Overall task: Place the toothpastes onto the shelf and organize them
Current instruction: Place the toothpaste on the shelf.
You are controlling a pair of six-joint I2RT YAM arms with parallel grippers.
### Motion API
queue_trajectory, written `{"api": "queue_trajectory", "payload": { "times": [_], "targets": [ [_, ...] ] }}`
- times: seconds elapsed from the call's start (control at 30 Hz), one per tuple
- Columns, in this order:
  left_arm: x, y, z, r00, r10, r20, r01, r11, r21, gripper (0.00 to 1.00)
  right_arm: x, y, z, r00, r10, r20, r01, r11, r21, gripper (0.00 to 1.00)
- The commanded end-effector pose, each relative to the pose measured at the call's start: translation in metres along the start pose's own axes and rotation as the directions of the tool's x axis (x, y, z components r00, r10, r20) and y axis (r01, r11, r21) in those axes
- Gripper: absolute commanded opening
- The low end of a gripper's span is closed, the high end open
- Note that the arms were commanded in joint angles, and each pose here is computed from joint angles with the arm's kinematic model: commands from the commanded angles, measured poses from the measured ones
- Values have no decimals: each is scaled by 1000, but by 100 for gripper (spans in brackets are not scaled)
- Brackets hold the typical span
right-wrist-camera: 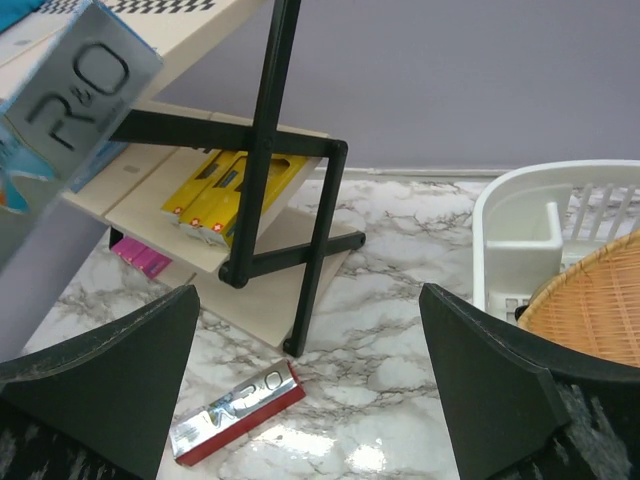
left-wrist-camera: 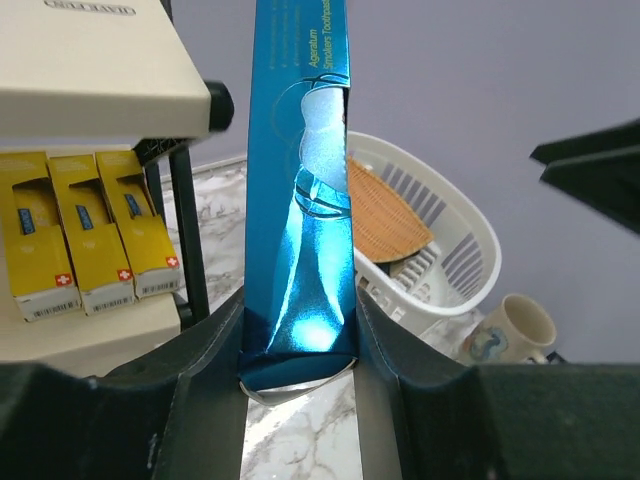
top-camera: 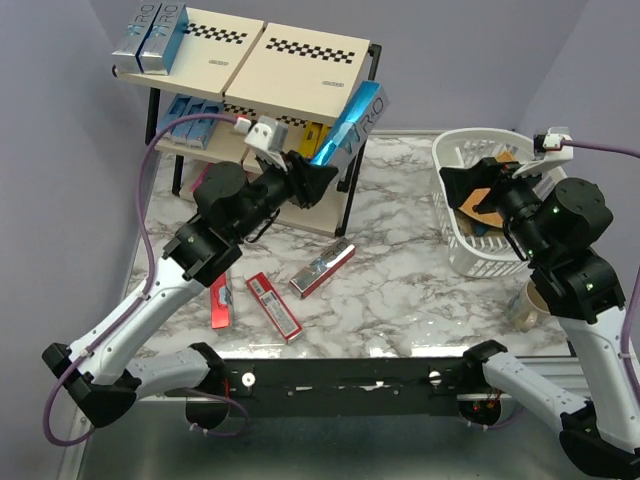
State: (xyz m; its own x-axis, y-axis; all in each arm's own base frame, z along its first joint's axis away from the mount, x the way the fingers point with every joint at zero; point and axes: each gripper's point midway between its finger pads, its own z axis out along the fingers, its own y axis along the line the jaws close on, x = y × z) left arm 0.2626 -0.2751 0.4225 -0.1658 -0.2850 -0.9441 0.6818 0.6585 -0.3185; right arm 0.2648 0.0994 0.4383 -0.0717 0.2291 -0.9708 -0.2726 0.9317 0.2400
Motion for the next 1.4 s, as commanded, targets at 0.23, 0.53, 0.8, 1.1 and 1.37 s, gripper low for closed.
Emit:
{"api": "queue_trajectory", "payload": {
  "times": [0.23,0.53,0.8,1.1,1.37],
  "targets": [
    [-111,47,-7,957,-246,153,265,956,-123,43,30,1,7,998,-36,-50,34,999,-42,100],
    [-154,109,-13,908,-332,256,391,891,-231,43,48,3,13,994,-64,-89,57,995,-76,100],
    [-175,161,-33,890,-320,324,431,822,-373,49,61,8,14,992,-64,-111,51,992,-115,100],
    [-173,212,-41,874,-363,323,478,760,-440,50,66,6,13,991,-75,-111,62,991,-115,100],
    [-168,244,-37,862,-383,331,504,715,-485,51,73,4,14,990,-77,-122,64,992,-111,100]
  ]
}}
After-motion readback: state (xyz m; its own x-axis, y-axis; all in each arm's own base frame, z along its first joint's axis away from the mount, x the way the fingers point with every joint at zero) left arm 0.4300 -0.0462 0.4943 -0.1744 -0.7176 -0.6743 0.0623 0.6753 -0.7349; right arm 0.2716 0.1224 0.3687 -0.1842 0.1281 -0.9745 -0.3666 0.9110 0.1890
